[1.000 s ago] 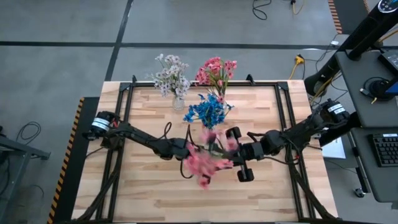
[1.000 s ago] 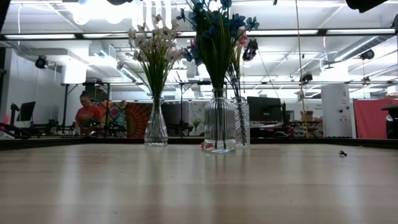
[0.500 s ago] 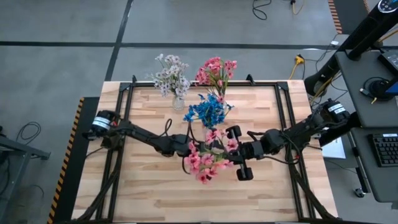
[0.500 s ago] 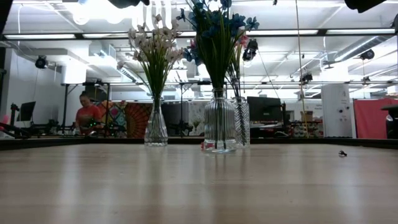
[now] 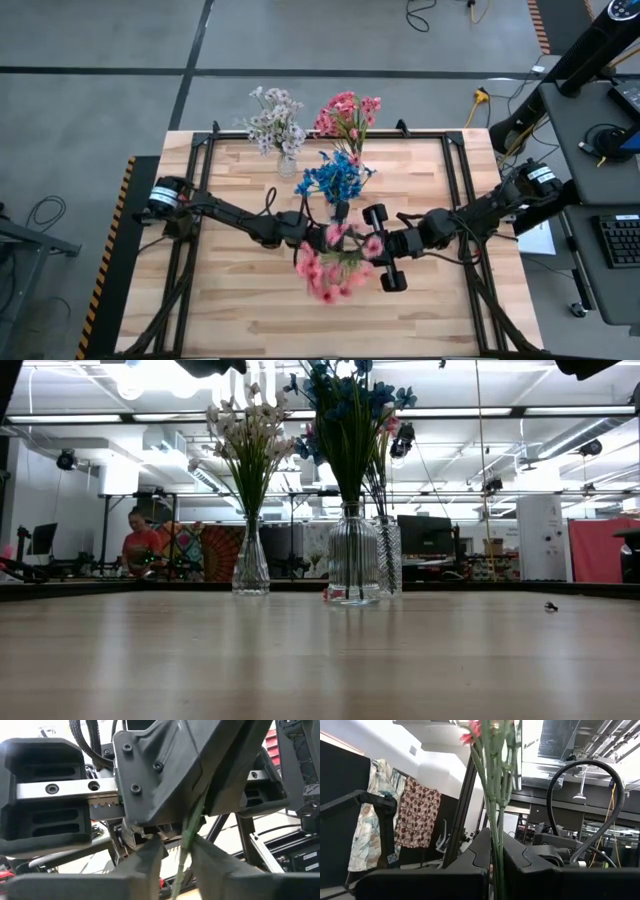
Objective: Sort flowers into vase by color
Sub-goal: Put the pink flowers into the right transparent vase
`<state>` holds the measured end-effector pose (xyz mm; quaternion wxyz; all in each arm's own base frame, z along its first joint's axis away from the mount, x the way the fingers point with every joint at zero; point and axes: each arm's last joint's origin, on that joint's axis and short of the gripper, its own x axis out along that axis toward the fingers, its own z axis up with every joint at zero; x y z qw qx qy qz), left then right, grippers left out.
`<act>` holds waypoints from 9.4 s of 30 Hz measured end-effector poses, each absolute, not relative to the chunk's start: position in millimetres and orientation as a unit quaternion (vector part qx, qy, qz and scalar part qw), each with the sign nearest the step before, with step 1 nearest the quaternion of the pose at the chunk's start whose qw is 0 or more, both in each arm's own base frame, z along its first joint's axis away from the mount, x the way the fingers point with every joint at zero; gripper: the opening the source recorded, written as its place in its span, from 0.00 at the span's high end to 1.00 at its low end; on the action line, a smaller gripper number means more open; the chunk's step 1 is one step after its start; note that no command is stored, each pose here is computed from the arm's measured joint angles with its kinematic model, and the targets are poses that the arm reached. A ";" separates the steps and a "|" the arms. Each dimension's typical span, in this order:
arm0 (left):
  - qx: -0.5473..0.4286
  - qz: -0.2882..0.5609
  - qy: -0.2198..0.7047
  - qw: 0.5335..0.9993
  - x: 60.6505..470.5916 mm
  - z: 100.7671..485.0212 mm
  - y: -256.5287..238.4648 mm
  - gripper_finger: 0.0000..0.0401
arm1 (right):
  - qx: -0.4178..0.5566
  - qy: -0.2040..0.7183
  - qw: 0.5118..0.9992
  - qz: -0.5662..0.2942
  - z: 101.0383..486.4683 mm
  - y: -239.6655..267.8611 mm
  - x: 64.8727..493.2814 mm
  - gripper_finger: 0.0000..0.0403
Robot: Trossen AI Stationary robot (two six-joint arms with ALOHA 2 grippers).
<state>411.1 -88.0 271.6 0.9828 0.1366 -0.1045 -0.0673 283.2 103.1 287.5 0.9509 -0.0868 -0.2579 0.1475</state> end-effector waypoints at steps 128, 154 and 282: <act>0.157 0.181 0.071 0.968 234.1 274.9 -40.0 0.52 | -0.096 0.017 0.986 -0.136 280.3 -121.4 208.3 0.97; 0.137 0.202 0.109 0.964 266.3 236.9 -41.0 0.52 | -0.077 0.073 0.986 -0.129 254.2 -130.5 223.1 0.97; 0.137 0.212 0.113 0.961 266.5 234.7 -35.1 0.52 | -0.018 0.193 0.973 -0.127 228.1 -139.9 236.8 0.77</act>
